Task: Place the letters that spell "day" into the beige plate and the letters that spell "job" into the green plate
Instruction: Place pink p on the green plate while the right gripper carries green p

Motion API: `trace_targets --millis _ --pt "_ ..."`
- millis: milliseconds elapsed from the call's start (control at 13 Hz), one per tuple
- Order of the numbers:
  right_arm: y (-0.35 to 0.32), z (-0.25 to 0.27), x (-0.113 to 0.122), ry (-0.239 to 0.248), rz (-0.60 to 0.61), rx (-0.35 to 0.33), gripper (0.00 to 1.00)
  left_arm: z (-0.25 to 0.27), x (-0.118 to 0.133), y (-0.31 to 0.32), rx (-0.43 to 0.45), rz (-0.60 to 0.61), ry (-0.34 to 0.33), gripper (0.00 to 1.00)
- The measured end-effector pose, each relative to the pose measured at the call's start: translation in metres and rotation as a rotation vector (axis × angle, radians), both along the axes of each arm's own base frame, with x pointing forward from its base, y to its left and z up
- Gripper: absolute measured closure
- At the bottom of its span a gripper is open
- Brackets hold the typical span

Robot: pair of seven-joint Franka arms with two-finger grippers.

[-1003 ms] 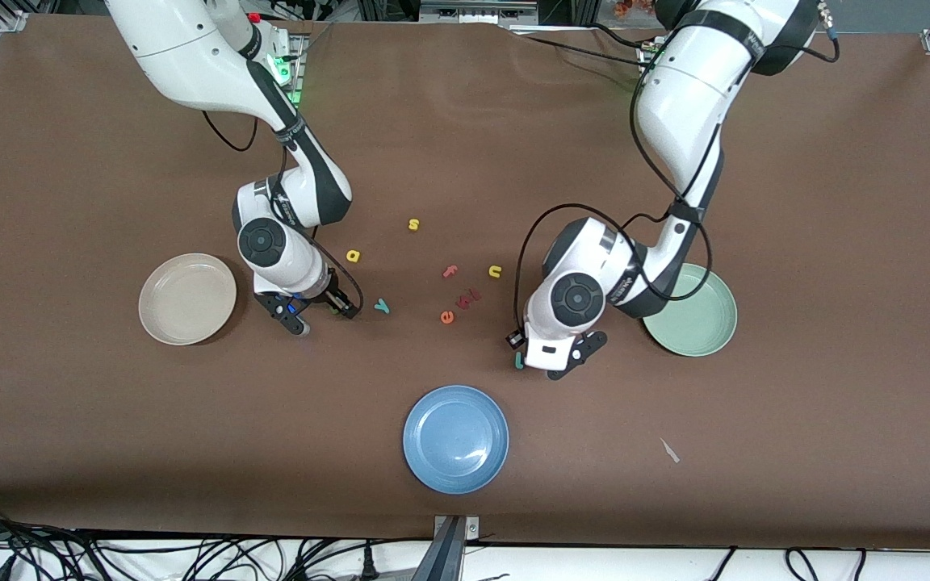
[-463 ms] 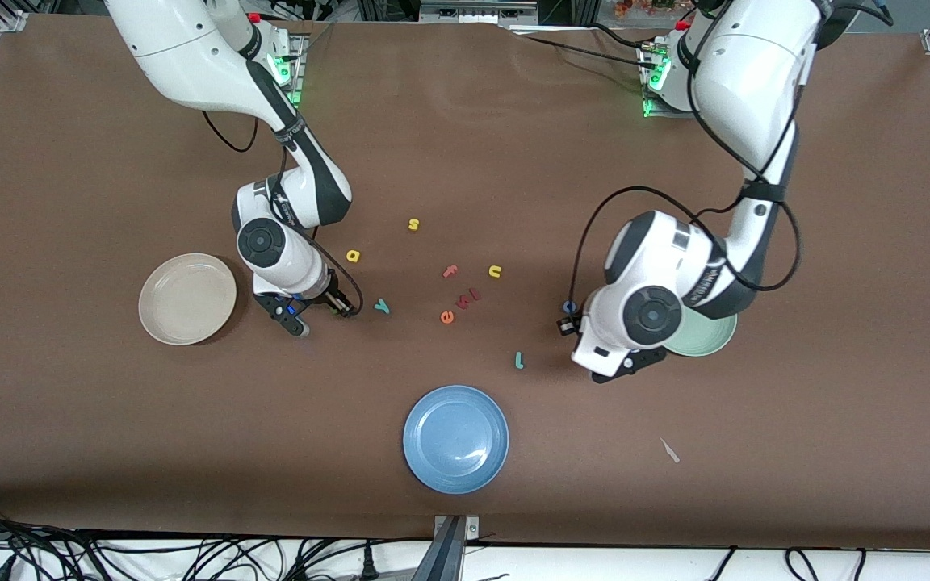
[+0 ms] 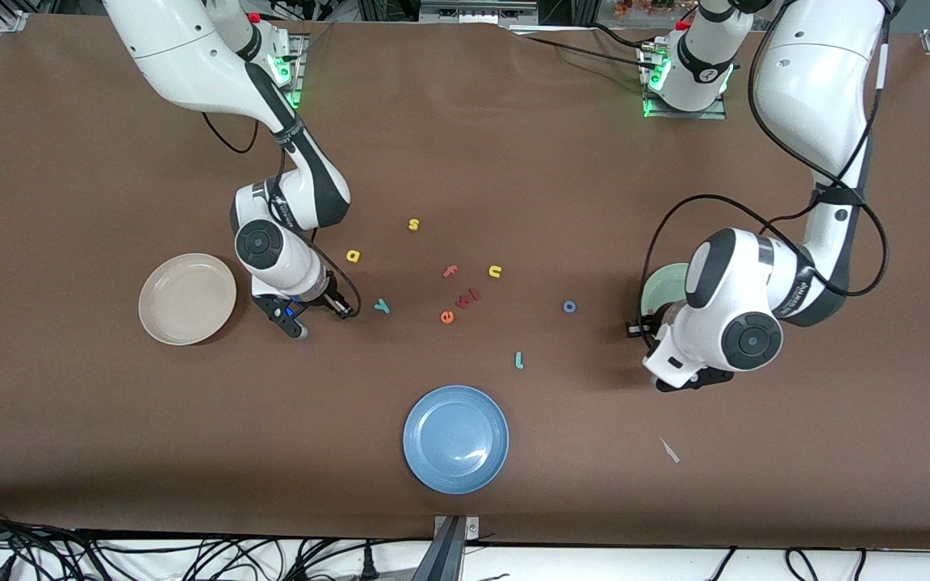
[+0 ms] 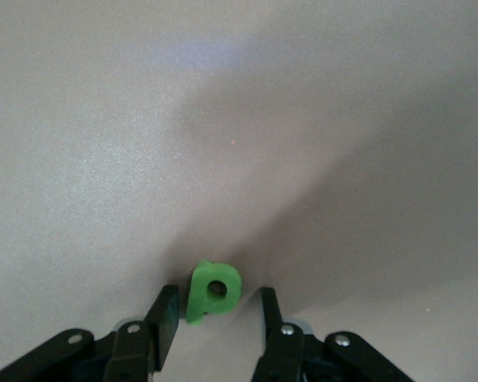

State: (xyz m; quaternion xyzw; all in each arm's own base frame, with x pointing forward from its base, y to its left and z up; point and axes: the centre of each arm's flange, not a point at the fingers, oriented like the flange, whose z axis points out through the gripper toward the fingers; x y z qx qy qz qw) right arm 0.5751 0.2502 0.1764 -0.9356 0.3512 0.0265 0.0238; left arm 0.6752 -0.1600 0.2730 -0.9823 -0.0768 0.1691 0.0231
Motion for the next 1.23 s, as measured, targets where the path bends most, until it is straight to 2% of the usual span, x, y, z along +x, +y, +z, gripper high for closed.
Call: trace_targets --millis 154,463,540,617,695,1003,1235 --pt "-0.001 0.0 0.0 0.0 -0.001 0.0 0.52 -0.008 -0.004 0.016 0.018 -0.031 0.018 0.74" --pt "-0.001 0.0 0.0 0.001 -0.002 -0.001 0.62 -0.025 -0.013 0.045 0.003 -0.057 0.058 0.74" --pt "-0.002 0.001 0.001 0.002 -0.002 -0.001 0.69 -0.033 -0.015 0.048 0.001 -0.059 0.056 0.74" --pt "-0.002 0.001 0.001 0.002 -0.002 -0.001 0.69 -0.041 -0.018 0.049 -0.006 -0.072 0.049 0.74" --pt "-0.001 0.001 0.001 0.002 -0.001 -0.001 0.74 -0.05 -0.021 0.049 -0.014 -0.087 0.039 0.74" --pt "-0.001 0.001 0.001 0.001 0.0 -0.001 0.74 -0.087 -0.035 0.051 -0.03 -0.107 -0.016 0.74" --pt "0.0 0.002 0.002 -0.002 0.001 0.0 0.74 -0.1 -0.042 0.057 -0.04 -0.119 -0.027 0.74"
